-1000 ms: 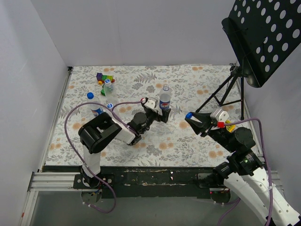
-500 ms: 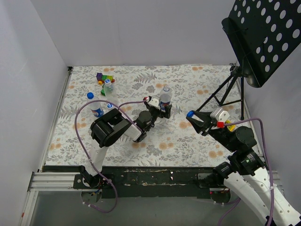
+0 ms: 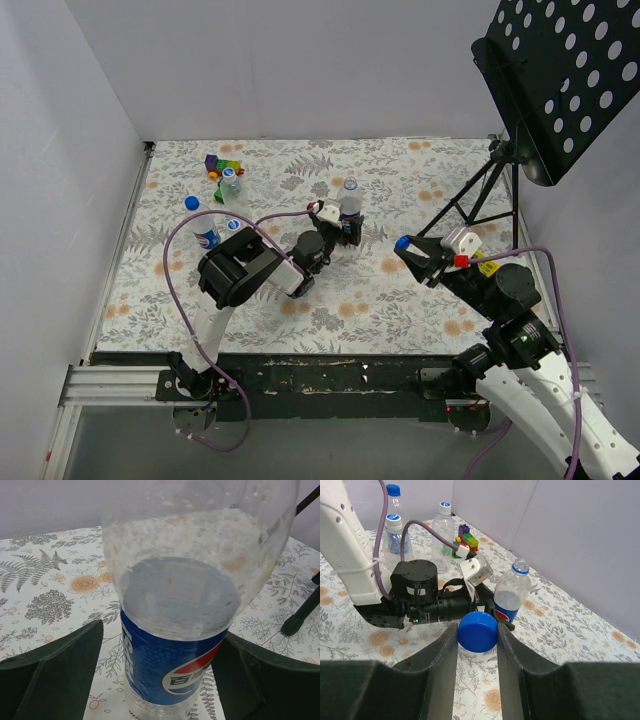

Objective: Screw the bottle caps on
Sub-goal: Pick up the plastic bottle at the center of the board.

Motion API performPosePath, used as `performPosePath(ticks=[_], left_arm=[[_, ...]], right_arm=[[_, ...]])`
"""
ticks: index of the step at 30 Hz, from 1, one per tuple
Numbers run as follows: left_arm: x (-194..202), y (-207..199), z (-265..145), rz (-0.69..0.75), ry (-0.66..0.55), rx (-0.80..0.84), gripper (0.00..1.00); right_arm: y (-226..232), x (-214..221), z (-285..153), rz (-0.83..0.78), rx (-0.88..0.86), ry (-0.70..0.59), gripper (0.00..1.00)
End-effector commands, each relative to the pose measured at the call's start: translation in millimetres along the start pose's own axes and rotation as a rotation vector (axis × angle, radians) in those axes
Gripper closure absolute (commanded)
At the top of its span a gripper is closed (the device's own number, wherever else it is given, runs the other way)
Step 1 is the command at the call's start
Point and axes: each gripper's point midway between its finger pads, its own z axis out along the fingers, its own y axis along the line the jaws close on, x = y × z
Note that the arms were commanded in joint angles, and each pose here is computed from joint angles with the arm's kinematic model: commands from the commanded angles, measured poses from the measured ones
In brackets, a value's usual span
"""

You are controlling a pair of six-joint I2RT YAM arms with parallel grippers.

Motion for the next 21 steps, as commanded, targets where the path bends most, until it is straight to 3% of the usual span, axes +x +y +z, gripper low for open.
performPosePath(ticks=[1,9,13,21], left_arm=[[-55.6,-4.6,7.7,-0.04,-0.214,0.027,0.24],[-79.4,-16.4,-21.2,-0.012,-0.189,0.128,0.46],[-77.7,-29.6,-46.9,0.028,-0.065,0.241,0.47],[-72.6,-63.8,-123.8,0.043,0.224,0.542,0.47]], right_arm=[[-8.4,-29.8,-1.5,-0.031,0.03,-0.062,0.93],[-7.9,-30.0,-1.4,-0.007,0.015,0.008,0.93],[-9.6,-36.2,-3.2,0.005,0.006,0.089,0.93],[-1.3,-24.2,-7.3,0.117,-0.069,0.4,0.93]])
